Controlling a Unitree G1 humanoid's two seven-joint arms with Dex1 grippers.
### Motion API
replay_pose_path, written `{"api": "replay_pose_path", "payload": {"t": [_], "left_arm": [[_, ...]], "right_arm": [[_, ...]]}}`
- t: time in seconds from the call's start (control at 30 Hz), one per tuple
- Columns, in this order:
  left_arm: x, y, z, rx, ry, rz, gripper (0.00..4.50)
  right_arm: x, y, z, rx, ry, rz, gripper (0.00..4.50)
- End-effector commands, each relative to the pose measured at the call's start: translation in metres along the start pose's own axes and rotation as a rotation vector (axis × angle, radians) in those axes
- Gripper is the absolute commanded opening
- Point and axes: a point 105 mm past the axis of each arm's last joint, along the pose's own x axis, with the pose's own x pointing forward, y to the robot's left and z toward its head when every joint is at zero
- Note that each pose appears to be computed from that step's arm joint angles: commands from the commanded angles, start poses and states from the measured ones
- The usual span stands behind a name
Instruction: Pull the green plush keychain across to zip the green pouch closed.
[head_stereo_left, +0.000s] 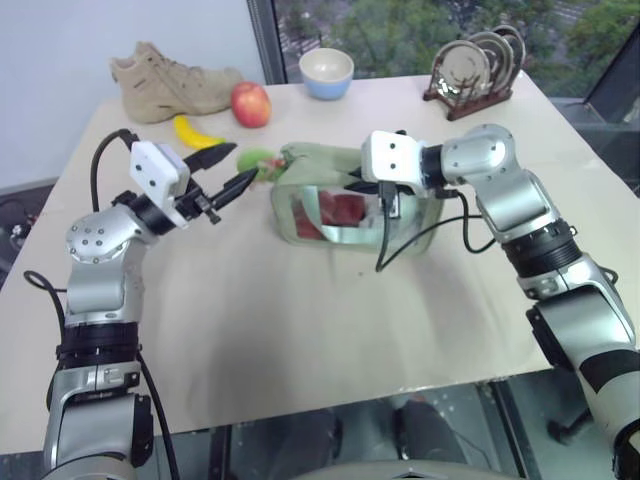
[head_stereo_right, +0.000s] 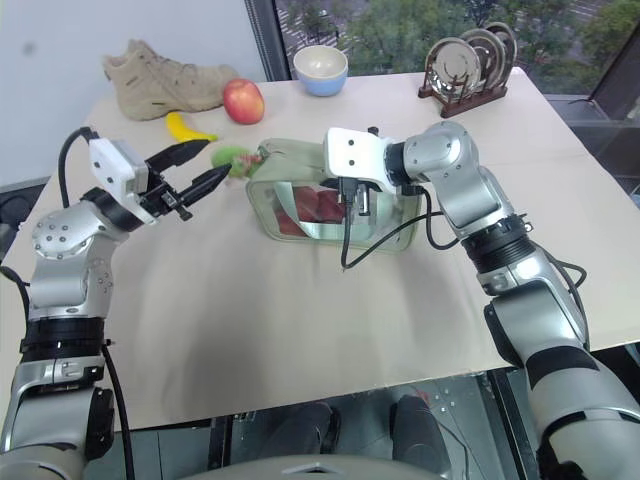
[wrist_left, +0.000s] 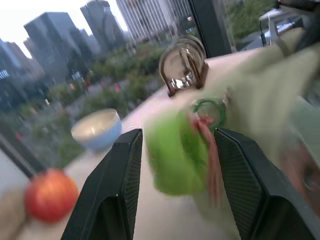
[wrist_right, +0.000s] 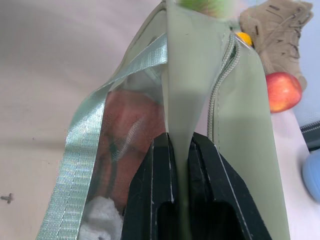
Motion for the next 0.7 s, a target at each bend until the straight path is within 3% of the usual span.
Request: {"api": "replay_pose_path", "payload": {"t": [0.03, 0.33, 0.67, 0.7], "left_arm": [[0.011, -0.003, 0.018, 0.044, -0.05, -0.016, 2.38], [-0.001, -0.012, -0.017, 0.051, 0.128, -0.04, 2.38], [-0.002, -0.017, -0.033, 0.102, 0.201, -0.054, 2.38], [-0.001, -0.016, -0.033, 0.119, 0.199, -0.046, 2.16]], "right_arm": [[-0.004, -0.005, 0.013, -0.028, -0.041, -0.025, 0.0], [-0.005, -0.004, 0.013, -0.027, -0.038, -0.029, 0.0], [-0.006, -0.003, 0.011, -0.021, -0.032, -0.03, 0.0], [-0.006, -0.003, 0.011, -0.021, -0.031, -0.03, 0.0]]}}
